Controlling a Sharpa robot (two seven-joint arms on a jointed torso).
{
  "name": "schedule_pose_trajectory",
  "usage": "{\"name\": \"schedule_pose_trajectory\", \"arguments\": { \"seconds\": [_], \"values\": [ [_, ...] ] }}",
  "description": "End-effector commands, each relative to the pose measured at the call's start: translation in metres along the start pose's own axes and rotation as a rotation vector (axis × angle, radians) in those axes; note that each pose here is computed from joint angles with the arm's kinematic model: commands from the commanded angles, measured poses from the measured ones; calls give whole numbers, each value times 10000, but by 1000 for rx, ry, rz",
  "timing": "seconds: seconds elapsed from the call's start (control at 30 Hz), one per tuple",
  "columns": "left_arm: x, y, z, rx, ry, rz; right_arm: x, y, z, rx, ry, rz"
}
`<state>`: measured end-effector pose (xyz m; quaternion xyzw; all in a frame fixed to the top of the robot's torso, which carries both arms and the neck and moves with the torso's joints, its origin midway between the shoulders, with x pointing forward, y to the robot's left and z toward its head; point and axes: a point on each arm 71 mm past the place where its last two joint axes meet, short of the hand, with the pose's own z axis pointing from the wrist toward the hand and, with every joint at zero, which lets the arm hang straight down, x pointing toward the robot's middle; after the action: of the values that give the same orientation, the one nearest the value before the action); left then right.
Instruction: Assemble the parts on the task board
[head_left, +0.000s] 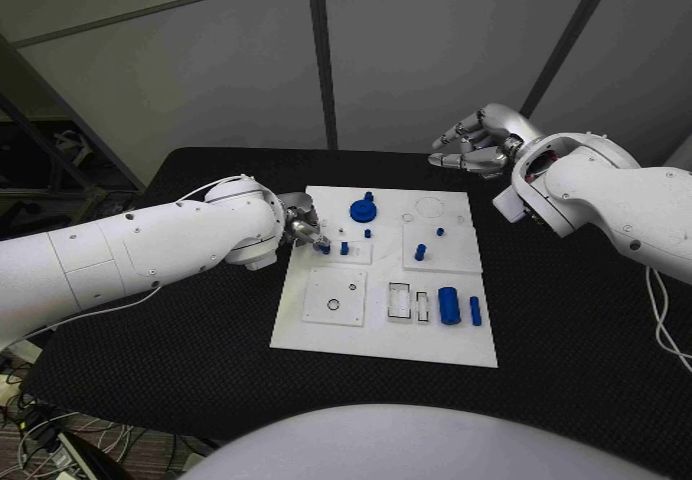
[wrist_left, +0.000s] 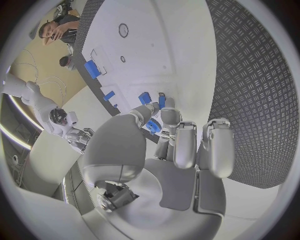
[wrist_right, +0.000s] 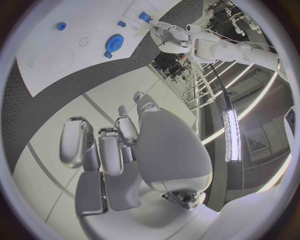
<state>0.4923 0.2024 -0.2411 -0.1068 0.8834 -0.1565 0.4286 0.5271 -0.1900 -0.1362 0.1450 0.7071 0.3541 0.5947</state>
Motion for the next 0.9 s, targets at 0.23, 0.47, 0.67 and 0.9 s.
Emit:
{"name": "schedule_pose_trajectory", "arguments": {
  "seconds": [0.23, 0.47, 0.67, 0.9],
  "values": [
    [75, 10, -2, -7, 37, 35, -6, 13, 3, -7, 1, -3],
    [76, 6, -11, -4, 35, 34, -4, 12, 3, -7, 1, -3],
    [72, 8, -10, -4, 33, 33, -3, 12, 5, -7, 2, -3],
    [76, 14, -6, -5, 49, 42, 1, 11, 7, -7, 2, -3]
  ]
}}
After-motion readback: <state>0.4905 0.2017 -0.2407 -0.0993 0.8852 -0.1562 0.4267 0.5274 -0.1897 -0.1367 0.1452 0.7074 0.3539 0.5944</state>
